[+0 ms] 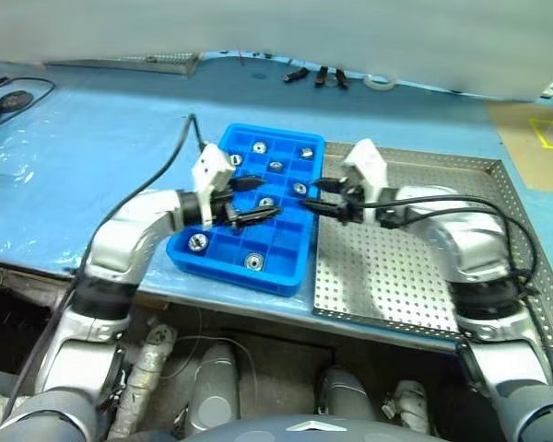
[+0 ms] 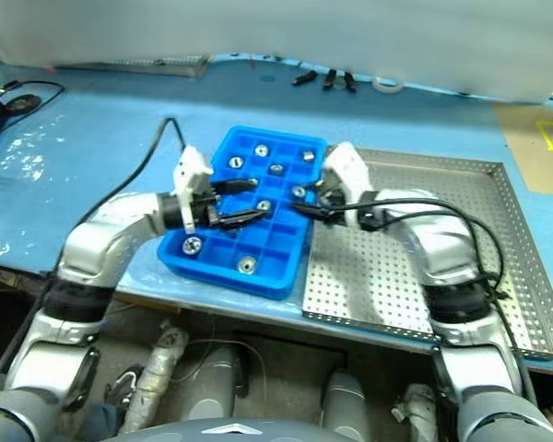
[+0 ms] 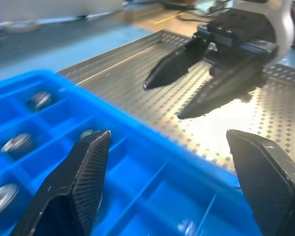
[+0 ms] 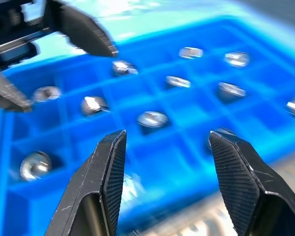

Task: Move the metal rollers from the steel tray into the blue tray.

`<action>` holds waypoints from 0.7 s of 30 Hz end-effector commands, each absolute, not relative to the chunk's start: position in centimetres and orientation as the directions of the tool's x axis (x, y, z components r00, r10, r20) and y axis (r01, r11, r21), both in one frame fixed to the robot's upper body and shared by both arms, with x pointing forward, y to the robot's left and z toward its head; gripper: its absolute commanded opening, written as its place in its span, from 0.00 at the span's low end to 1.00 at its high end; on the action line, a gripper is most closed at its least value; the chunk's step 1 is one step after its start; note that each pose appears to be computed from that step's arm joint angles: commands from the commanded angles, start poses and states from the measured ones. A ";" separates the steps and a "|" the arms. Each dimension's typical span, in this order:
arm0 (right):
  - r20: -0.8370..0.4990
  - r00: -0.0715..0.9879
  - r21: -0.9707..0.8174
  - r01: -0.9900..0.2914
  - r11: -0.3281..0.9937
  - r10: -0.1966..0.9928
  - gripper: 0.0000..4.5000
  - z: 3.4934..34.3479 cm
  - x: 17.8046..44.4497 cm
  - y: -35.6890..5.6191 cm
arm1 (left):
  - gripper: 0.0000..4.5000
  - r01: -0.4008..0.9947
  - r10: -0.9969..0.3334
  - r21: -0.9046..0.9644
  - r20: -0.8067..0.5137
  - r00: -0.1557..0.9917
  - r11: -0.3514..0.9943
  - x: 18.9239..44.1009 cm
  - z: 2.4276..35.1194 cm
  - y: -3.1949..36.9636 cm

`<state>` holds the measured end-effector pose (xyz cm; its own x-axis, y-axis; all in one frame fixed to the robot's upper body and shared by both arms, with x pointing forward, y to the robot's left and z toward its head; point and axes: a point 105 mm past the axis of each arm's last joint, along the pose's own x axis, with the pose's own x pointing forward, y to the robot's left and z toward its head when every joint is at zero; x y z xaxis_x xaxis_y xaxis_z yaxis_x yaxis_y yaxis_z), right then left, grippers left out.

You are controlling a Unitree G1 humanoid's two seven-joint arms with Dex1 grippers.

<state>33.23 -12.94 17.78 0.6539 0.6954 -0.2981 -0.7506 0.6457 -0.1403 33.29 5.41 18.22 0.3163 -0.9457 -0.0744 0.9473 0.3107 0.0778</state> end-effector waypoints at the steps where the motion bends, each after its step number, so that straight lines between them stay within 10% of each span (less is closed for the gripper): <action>1: -0.263 0.743 -0.189 -0.665 0.723 0.615 0.63 18.9 32.1 -15.5 | 0.88 0.968 -0.970 0.117 -0.075 0.233 0.223 33.6 18.4 3.1; 11: -0.307 0.944 -0.142 -0.171 0.975 0.121 0.63 13.2 29.9 -26.5 | 0.88 0.993 -0.995 0.105 -0.091 -0.047 -0.056 33.3 18.7 -2.5; 21: -0.281 0.959 -0.150 0.000 0.989 -0.043 0.63 10.9 29.2 -29.0 | 0.88 0.987 -0.990 0.112 -0.093 -0.109 -0.119 33.1 19.0 -3.4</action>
